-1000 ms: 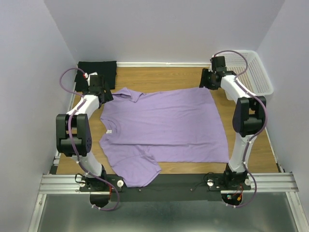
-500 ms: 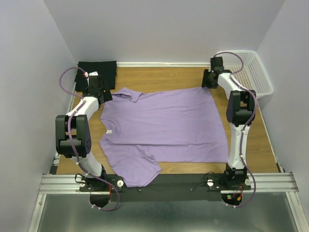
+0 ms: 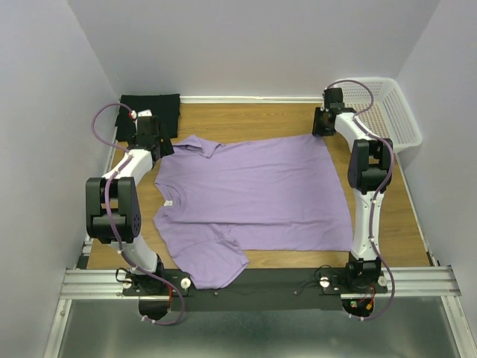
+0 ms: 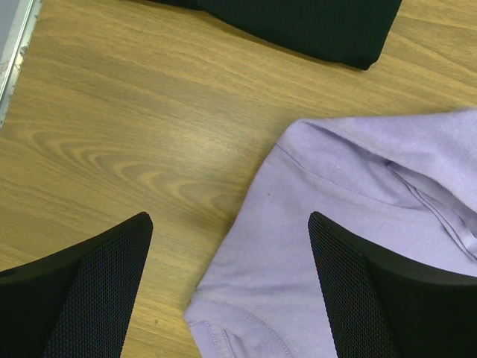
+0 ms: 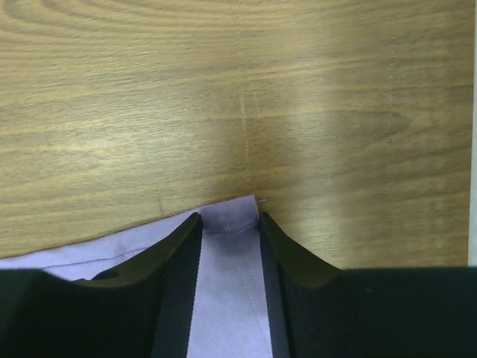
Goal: Fold and stack the t-shirts
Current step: Flatten the tshirt out
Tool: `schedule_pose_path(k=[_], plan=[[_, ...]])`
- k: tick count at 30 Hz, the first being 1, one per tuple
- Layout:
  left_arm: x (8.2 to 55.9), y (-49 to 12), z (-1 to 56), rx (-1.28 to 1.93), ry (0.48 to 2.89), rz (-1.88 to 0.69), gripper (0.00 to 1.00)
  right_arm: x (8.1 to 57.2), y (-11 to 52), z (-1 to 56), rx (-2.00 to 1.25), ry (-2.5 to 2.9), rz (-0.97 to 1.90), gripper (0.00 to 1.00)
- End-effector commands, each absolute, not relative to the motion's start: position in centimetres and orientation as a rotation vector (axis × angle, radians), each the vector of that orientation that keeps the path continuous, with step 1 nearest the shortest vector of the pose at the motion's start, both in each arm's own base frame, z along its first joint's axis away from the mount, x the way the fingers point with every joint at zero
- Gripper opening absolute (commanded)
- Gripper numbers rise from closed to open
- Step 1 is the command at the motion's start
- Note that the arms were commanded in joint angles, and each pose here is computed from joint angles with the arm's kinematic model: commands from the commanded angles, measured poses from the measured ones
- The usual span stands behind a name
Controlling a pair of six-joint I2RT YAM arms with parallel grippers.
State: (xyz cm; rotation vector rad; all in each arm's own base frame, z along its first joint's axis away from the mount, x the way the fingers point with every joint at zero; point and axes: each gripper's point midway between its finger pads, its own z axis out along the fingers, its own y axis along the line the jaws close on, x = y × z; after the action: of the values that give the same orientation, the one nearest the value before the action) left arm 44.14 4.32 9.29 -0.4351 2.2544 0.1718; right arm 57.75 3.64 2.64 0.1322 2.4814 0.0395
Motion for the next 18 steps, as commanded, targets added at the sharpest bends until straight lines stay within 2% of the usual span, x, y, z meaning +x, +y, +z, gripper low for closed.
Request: schedule_pose_path(k=[1, 5, 8, 18], plan=[[44.8, 4.0, 9.3, -0.425, 2.248, 0.144, 0.94, 56.9, 2.9, -0.6, 0.120, 2.546, 0.007, 0.41], [45.3, 3.4, 8.6, -0.425, 2.263, 0.107, 0.94, 56.6, 2.6, -1.1, 0.110, 2.558, -0.024, 0.21], [46.2, 3.1, 8.6, -0.422, 2.261, 0.078, 0.94, 56.4, 2.5, -1.2, 0.100, 2.564, -0.027, 0.01], [48.7, 2.2, 6.8, -0.362, 2.306, 0.029, 0.90, 56.2, 2.3, -0.8, 0.100, 2.562, -0.034, 0.00]])
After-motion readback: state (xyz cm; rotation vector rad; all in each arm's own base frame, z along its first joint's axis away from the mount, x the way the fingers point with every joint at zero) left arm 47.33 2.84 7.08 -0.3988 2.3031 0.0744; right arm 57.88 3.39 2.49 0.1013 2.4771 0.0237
